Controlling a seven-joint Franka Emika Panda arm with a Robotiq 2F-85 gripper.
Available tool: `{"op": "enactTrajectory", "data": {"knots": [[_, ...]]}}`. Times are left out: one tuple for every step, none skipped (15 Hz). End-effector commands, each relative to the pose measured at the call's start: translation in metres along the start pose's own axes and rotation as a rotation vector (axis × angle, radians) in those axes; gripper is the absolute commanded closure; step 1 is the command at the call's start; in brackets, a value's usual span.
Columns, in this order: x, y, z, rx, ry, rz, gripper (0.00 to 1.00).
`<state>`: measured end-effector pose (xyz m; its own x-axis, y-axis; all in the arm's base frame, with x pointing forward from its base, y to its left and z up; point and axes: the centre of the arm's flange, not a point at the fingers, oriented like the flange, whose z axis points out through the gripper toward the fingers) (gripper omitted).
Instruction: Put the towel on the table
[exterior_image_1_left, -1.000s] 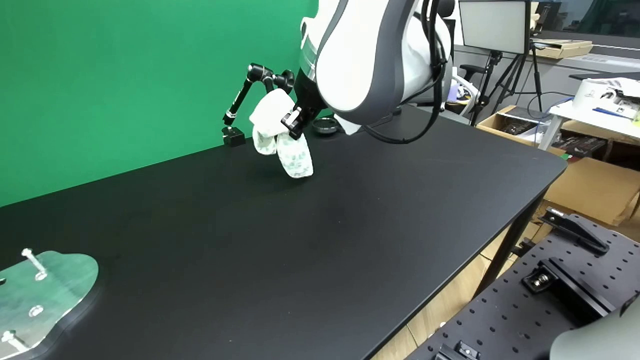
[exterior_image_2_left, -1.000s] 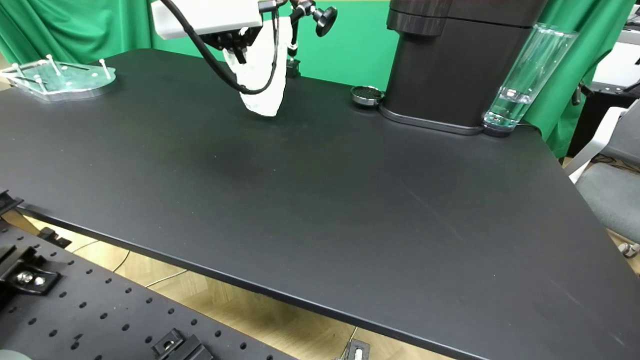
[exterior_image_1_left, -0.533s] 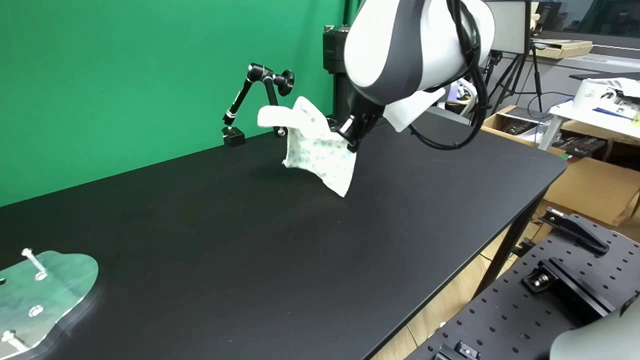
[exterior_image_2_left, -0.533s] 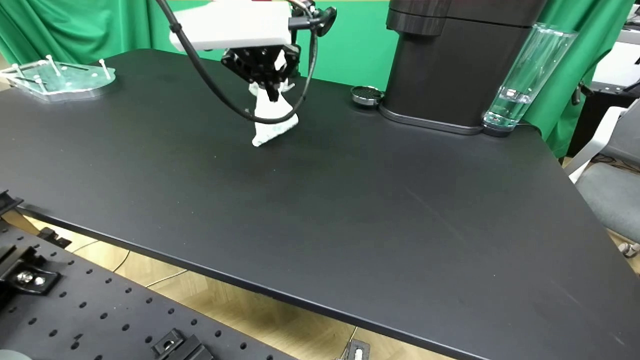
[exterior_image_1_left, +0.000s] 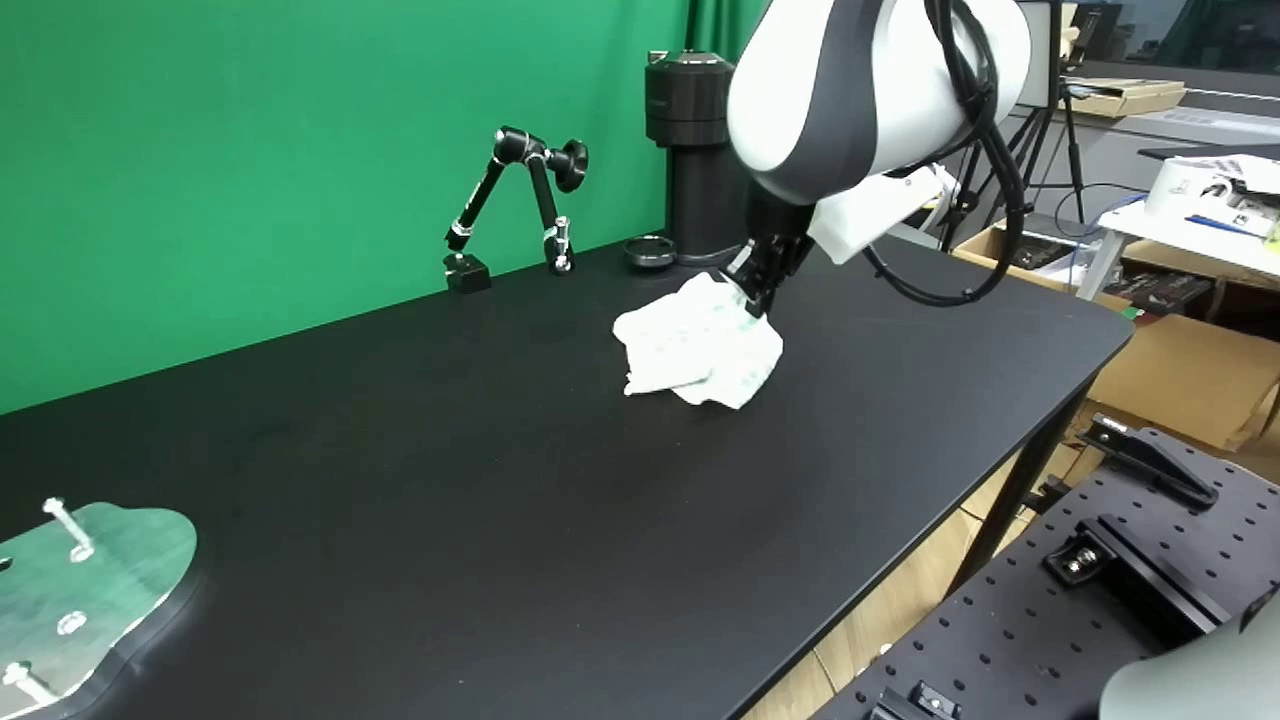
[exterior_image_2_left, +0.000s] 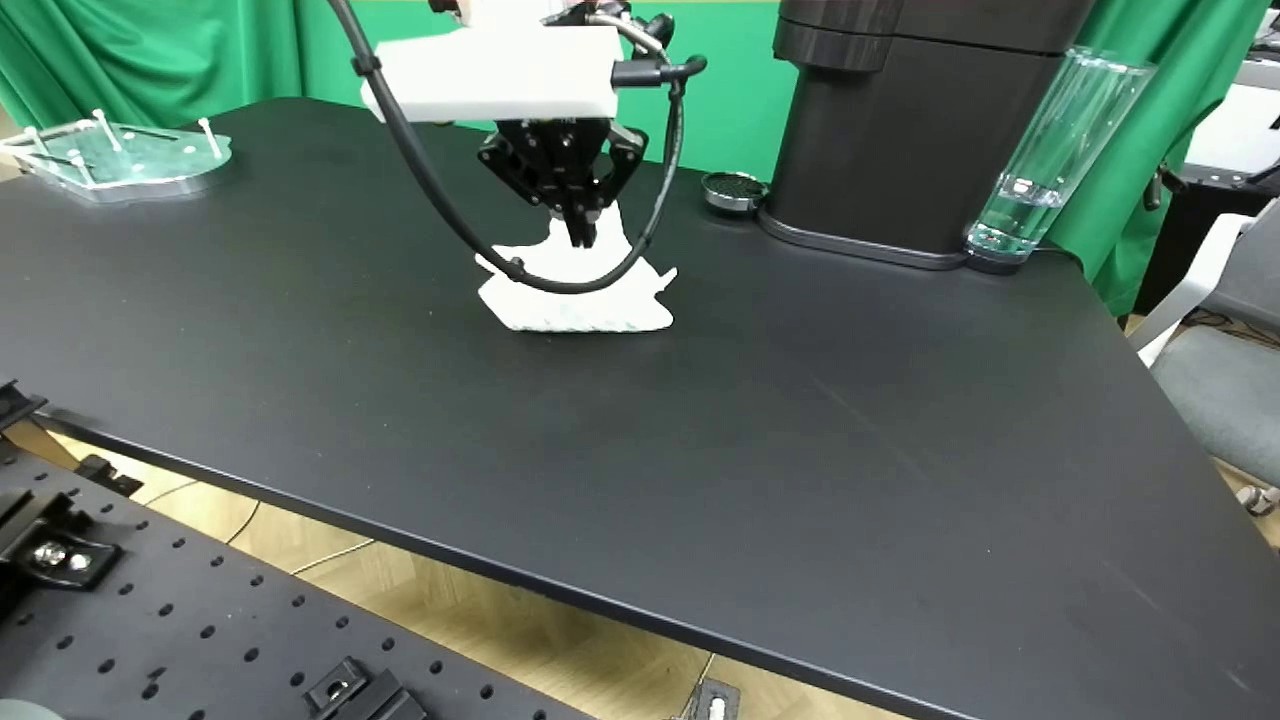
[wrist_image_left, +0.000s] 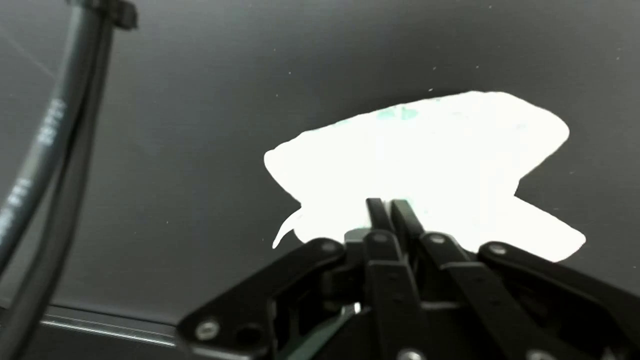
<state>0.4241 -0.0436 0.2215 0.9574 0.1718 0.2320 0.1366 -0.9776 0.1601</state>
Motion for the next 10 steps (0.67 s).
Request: {"op": "enactTrajectory", "data": {"knots": [[0.001, -0.009, -0.029, 0.005, -0.058, 0.051, 0.6], [0.0, -0.01, -0.03, 0.008, -0.081, 0.059, 0.54], [-0.001, -0.01, -0.03, 0.012, -0.102, 0.065, 0.46], [-0.003, -0.011, -0.032, 0.014, -0.128, 0.065, 0.4], [-0.005, -0.012, -0.033, 0.013, -0.152, 0.063, 0.32], [-0.007, -0.012, -0.034, 0.011, -0.178, 0.061, 0.26], [-0.008, -0.012, -0.035, 0.008, -0.2, 0.06, 0.2], [-0.009, -0.011, -0.037, 0.0, -0.223, 0.062, 0.12], [-0.01, -0.01, -0.039, -0.012, -0.244, 0.065, 0.06], [-0.011, -0.009, -0.042, -0.026, -0.262, 0.06, 0.01]]}}
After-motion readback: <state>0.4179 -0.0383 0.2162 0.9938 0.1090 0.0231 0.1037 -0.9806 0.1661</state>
